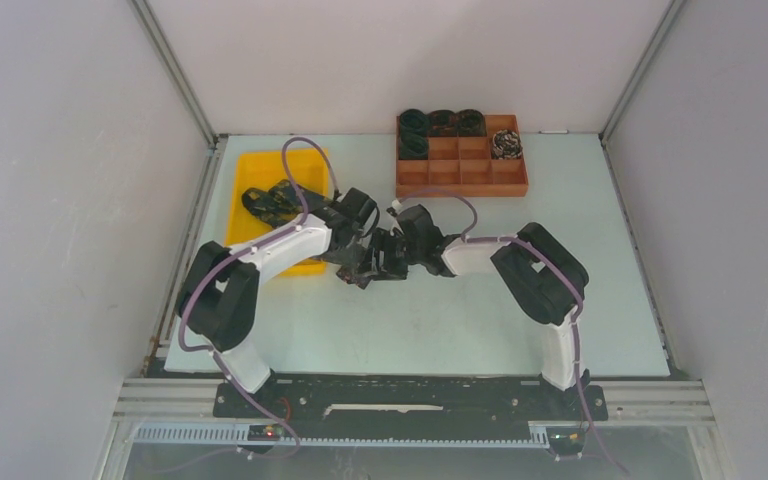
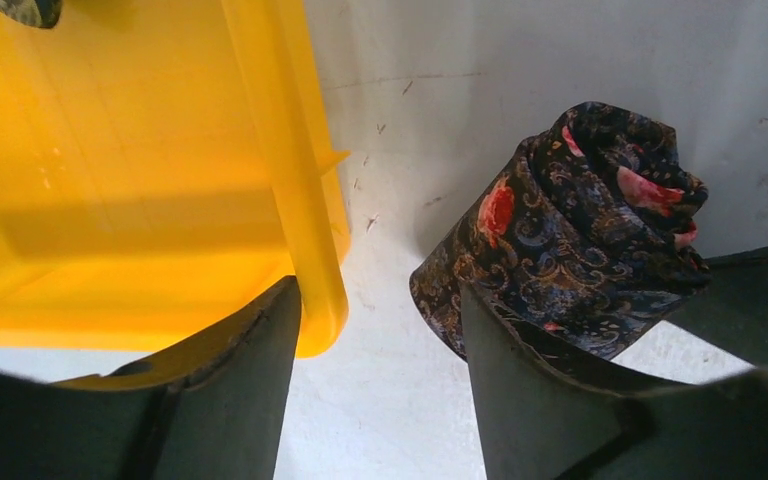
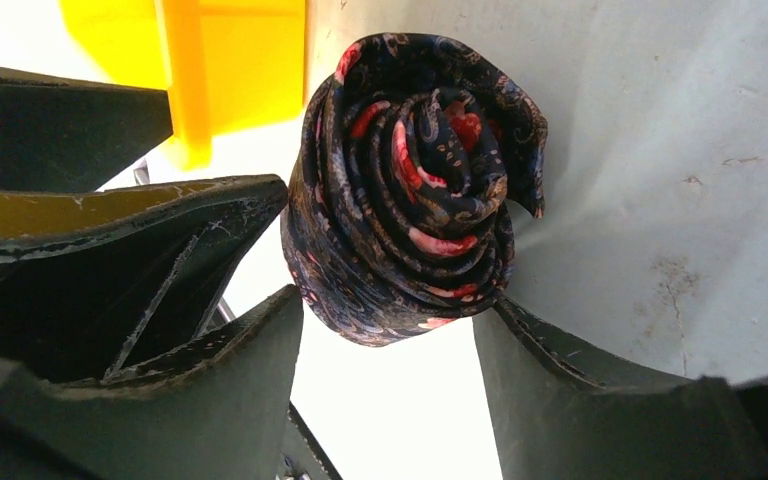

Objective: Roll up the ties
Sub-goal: Pick up the tie at the center of the board.

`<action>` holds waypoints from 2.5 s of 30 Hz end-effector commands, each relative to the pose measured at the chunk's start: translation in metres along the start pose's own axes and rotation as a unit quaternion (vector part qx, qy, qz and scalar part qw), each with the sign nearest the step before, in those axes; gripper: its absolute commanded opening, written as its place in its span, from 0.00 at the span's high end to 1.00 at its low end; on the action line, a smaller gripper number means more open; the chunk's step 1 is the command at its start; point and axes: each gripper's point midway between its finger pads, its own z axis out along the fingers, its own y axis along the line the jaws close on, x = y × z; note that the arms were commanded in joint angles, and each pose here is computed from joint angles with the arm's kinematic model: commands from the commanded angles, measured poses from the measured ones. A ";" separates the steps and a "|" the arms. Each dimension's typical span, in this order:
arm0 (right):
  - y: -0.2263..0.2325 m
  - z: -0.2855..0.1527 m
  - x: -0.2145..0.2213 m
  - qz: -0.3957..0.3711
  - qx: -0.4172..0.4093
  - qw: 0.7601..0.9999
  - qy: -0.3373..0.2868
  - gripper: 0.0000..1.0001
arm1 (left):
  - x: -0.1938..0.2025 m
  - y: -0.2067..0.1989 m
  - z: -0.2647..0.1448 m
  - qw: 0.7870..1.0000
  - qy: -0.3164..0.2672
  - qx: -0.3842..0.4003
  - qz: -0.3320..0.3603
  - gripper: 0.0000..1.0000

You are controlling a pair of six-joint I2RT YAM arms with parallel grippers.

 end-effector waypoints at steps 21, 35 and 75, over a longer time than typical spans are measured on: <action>0.033 -0.101 -0.023 -0.072 -0.009 0.995 -0.072 0.21 | -0.038 -0.023 -0.049 0.982 -0.068 0.177 0.003 0.25; 0.022 -0.156 -0.020 -0.076 -0.008 0.992 -0.102 0.20 | -0.012 -0.059 0.005 0.966 0.002 0.258 -0.031 0.25; -0.013 -0.044 0.001 0.002 -0.027 0.999 -0.030 0.50 | 0.035 -0.102 -0.009 0.904 0.057 0.394 -0.154 0.38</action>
